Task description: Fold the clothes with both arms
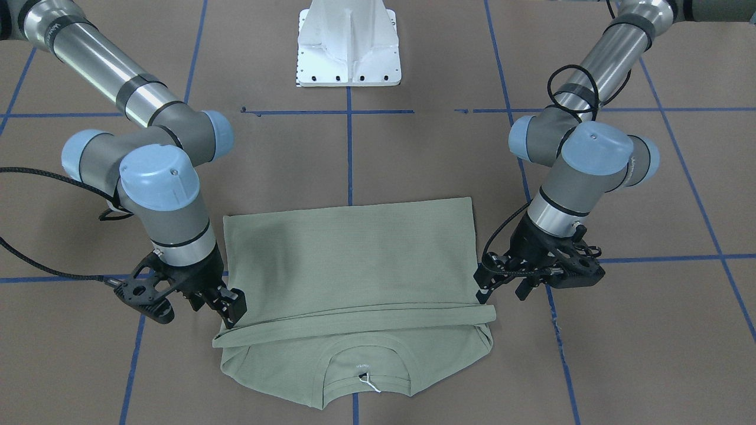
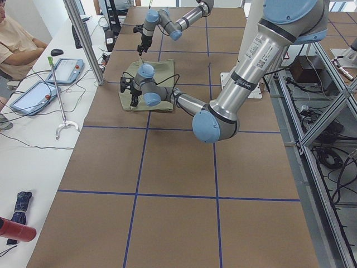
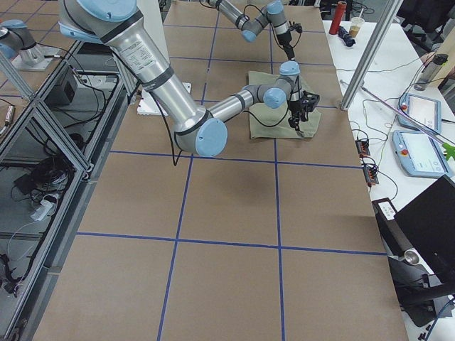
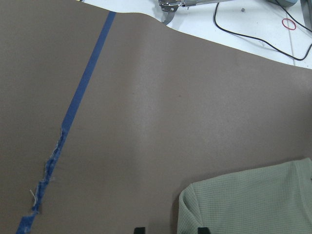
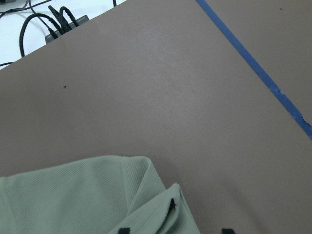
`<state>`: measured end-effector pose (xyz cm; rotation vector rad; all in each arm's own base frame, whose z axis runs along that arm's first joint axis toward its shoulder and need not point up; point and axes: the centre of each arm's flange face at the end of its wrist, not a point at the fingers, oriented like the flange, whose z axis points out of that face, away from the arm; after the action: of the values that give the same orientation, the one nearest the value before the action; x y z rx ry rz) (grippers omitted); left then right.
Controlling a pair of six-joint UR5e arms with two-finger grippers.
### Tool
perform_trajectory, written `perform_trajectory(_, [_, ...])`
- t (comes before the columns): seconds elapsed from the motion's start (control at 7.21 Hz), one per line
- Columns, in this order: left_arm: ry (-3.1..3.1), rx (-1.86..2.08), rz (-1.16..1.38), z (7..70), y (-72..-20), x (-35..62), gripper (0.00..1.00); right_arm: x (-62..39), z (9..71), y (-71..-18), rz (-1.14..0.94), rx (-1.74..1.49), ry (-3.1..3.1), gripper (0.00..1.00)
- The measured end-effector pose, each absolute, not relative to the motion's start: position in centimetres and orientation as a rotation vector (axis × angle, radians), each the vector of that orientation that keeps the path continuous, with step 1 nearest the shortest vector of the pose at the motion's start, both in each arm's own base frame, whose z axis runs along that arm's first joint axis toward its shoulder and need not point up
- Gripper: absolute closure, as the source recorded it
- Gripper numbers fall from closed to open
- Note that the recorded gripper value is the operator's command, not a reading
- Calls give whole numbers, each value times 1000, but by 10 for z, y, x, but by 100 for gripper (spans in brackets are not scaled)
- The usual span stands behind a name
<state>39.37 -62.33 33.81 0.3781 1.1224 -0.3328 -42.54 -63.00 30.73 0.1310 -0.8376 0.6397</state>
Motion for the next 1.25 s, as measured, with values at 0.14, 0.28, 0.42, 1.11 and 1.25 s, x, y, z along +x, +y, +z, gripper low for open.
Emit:
perform_trajectory(0.14, [1161,388,-311,343,-608,383,0,-412,306,-599,614,103,-888,0])
perform_trajectory(0.28, [1178,378,-293,349,-597,376,0,-407,311,-558,587,77,-921,0])
perform_trajectory(0.42, [1188,361,-276,352,-591,374,0,-409,318,-518,583,38,-939,1])
perform_trajectory(1.11, [1191,354,-276,355,-586,370,0,-440,370,-487,812,-151,-856,15])
perform_trajectory(1.25, [1191,362,-283,353,-587,370,0,-442,376,-487,819,-158,-851,15])
